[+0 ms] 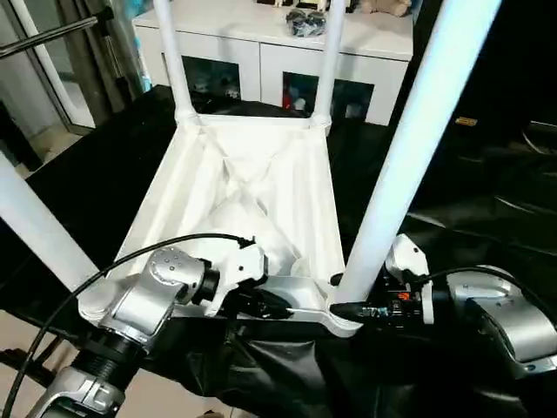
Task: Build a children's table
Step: Rotate leg to tighten
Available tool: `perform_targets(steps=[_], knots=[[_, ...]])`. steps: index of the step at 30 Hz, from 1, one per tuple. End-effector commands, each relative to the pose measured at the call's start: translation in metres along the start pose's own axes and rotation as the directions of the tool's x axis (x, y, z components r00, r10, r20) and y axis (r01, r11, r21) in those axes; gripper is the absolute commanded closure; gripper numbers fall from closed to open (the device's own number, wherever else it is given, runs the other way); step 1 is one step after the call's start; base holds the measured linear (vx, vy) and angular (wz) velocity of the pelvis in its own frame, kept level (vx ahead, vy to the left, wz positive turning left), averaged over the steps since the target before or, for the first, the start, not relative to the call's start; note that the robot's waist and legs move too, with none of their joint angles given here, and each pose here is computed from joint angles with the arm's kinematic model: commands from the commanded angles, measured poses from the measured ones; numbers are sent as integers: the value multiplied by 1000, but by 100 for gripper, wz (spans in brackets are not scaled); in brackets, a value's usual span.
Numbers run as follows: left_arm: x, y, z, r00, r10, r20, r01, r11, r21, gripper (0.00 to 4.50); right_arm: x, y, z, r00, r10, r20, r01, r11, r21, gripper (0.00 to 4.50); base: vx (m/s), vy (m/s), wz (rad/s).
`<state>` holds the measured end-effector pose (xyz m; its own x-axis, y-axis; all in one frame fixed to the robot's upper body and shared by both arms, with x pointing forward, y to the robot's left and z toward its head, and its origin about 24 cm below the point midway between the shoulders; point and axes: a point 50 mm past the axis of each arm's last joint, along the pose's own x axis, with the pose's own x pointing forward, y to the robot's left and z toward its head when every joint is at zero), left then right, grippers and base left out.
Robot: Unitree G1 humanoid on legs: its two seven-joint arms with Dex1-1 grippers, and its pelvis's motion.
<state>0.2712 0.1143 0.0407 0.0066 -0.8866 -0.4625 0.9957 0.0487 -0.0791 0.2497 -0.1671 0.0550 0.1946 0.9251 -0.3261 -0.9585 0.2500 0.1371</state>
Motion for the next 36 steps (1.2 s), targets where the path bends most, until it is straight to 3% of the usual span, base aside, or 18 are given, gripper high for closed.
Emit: perform_targets(steps=[1, 8, 12, 14, 16, 19, 23, 26, 32, 36], knots=[[1, 8, 13, 991, 121, 65, -121, 993, 4, 450, 16, 13, -10, 998, 65, 19, -66, 995, 72, 245, 0, 0, 0], [24, 10, 19, 967, 240, 80, -238, 970, -39, 450, 38, 5, -22, 984, -169, 63, 158, 976, 147, 248, 0, 0, 0], [48, 4, 29, 956, 278, 94, -272, 960, -70, 450, 64, -10, -38, 903, -429, -31, 425, 879, 215, 251, -13, 1, -2], [61, 0, 37, 951, 291, 107, -283, 955, -85, 450, 77, -13, -37, 863, -502, -54, 501, 839, 212, 251, -36, 7, -9], [64, 0, 38, 947, 300, 111, -291, 952, -91, 450, 82, -13, -35, 862, -505, -44, 502, 837, 217, 251, 0, 0, 0], [67, 2, 41, 941, 318, 115, -308, 947, -96, 450, 90, -15, -27, 856, -516, -10, 499, 821, 278, 184, 0, 0, 0], [63, 3, 40, 944, 311, 110, -303, 949, -83, 450, 92, -14, -19, 869, -494, 15, 475, 844, 249, 142, 0, 0, 0], [59, 1, 37, 951, 289, 111, -283, 957, -70, 450, 87, -14, -14, 887, -460, 38, 441, 869, 225, 137, 0, 0, 0], [39, -1, 28, 975, 193, 110, -191, 981, -30, 450, 57, -8, -4, 964, -254, 85, 243, 963, 120, 137, 0, 0, 0], [29, -1, 24, 983, 148, 108, -147, 989, -17, 450, 43, -4, -6, 986, -152, 62, 148, 987, 67, 137, 41, -23, 7]])
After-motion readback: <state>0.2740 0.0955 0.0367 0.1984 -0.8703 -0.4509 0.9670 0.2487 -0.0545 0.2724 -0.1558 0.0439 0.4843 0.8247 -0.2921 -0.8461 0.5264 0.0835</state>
